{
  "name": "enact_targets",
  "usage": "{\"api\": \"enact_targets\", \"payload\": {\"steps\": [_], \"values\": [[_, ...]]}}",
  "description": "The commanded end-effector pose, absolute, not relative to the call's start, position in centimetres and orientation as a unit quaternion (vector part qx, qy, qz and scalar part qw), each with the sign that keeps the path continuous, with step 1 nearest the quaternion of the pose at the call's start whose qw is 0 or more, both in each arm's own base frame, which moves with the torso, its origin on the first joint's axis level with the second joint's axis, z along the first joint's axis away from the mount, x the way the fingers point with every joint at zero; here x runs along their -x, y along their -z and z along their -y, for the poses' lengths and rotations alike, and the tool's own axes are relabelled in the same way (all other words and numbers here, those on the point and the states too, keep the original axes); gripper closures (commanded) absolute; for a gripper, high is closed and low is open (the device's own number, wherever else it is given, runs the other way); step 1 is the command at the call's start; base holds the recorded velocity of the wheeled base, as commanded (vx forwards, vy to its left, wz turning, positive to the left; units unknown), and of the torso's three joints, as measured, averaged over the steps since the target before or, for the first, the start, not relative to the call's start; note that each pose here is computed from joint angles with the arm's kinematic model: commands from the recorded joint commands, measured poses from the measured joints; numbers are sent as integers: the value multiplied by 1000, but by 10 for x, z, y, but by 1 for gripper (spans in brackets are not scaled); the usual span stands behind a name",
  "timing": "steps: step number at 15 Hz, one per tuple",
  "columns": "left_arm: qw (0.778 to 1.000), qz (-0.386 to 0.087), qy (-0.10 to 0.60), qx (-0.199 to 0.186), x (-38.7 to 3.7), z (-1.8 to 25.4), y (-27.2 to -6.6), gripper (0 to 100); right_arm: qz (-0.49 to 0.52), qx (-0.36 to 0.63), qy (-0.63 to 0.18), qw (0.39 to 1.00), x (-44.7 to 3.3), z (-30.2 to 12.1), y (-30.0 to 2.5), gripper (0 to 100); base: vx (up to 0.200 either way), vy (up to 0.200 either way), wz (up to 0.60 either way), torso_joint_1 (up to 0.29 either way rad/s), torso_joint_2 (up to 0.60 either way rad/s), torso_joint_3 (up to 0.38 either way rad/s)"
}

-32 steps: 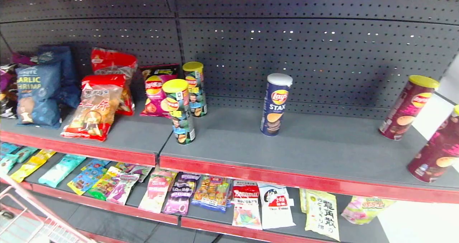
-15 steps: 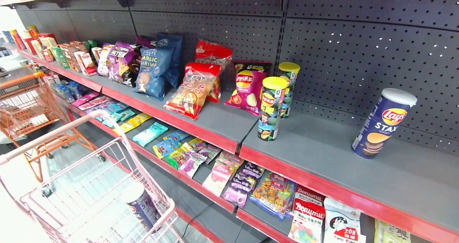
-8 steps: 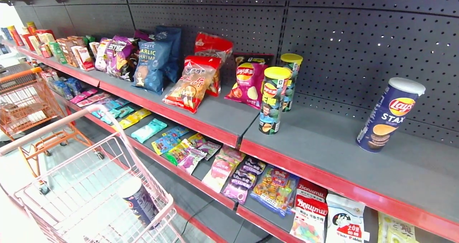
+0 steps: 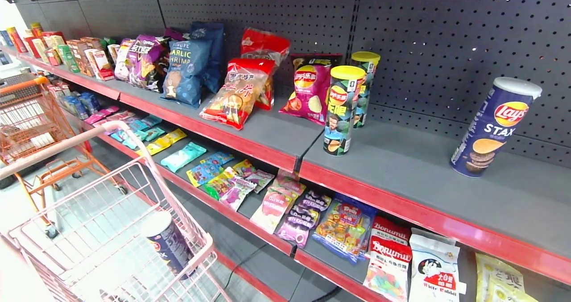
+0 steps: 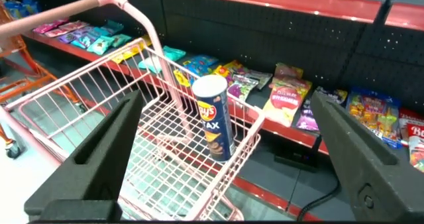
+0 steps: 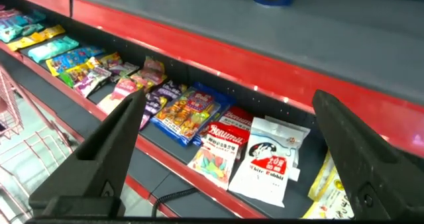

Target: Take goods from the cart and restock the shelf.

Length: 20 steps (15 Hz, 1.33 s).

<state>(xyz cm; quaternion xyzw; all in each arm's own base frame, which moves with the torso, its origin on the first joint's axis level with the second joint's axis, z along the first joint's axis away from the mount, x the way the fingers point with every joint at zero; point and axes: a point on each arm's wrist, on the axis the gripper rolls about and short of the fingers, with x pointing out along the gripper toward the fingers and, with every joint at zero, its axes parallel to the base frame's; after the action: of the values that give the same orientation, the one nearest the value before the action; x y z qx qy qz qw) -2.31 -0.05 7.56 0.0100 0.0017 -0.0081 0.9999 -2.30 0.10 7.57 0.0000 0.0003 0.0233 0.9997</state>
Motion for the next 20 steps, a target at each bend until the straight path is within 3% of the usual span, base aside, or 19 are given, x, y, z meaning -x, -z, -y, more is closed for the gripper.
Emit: {"api": "enact_targets", "payload": {"steps": [1, 13, 20], "values": [[1000, -2, 8, -10, 23, 0, -76, 0, -1, 0, -24, 1000, 23, -1, -76, 0, 0, 0, 0, -163, 373, 212], [1000, -2, 8, -10, 23, 0, -76, 0, -1, 1, -24, 1000, 23, -1, -76, 0, 0, 0, 0, -173, 465, 283], [1000, -2, 8, -10, 23, 0, -76, 0, -1, 1, -24, 1000, 23, -1, -76, 0, 0, 0, 514, -23, 72, 47]]}}
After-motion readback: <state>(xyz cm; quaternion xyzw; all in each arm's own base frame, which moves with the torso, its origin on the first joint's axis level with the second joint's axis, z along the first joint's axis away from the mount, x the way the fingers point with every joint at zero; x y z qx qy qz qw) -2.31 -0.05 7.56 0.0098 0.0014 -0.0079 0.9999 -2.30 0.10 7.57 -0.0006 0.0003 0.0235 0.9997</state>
